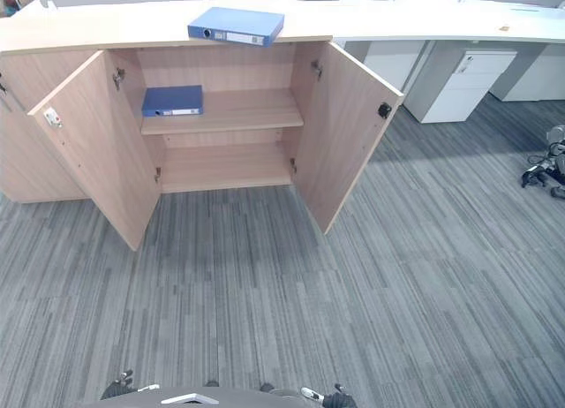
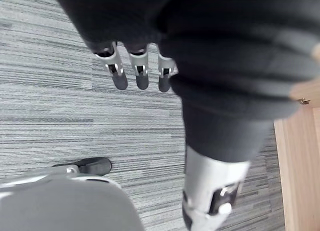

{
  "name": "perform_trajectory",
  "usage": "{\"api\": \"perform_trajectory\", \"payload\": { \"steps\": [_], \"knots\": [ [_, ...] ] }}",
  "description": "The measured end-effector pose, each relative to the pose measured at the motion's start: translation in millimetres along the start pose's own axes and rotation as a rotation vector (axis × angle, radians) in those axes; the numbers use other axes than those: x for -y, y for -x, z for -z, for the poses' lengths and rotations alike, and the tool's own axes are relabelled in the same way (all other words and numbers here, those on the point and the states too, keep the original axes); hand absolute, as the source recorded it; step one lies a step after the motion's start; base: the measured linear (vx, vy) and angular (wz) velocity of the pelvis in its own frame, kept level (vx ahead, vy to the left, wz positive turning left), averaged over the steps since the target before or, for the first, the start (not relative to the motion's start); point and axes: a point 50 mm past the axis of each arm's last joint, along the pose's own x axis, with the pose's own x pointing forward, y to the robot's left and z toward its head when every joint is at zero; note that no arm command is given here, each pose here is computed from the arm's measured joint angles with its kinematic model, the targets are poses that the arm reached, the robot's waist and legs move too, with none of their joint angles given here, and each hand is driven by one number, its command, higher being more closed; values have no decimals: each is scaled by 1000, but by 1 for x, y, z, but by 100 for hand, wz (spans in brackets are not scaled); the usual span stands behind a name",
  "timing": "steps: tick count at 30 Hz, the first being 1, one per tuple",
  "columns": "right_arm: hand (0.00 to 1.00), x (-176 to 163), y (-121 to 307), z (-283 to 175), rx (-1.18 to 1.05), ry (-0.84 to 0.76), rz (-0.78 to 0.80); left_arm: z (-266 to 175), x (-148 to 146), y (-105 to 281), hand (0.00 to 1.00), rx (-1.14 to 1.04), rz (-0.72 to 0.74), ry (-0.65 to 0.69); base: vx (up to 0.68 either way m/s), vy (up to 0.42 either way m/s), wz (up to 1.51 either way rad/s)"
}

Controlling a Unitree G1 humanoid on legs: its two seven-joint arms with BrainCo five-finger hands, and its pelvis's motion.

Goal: Walk over to the cabinet, pick up the folder, carry it to the office cabinet, place the folder inside the office cabinet, then close the office cabinet door

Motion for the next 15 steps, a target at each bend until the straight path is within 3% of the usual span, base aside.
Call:
{"api": "perform_trajectory", "payload": {
  "steps": [15],
  "knots": [
    [0,-6,-4,-17,41,-2,2,-2,2,-1,0,8,-1,10,-39,-16,-3]
  ]
}}
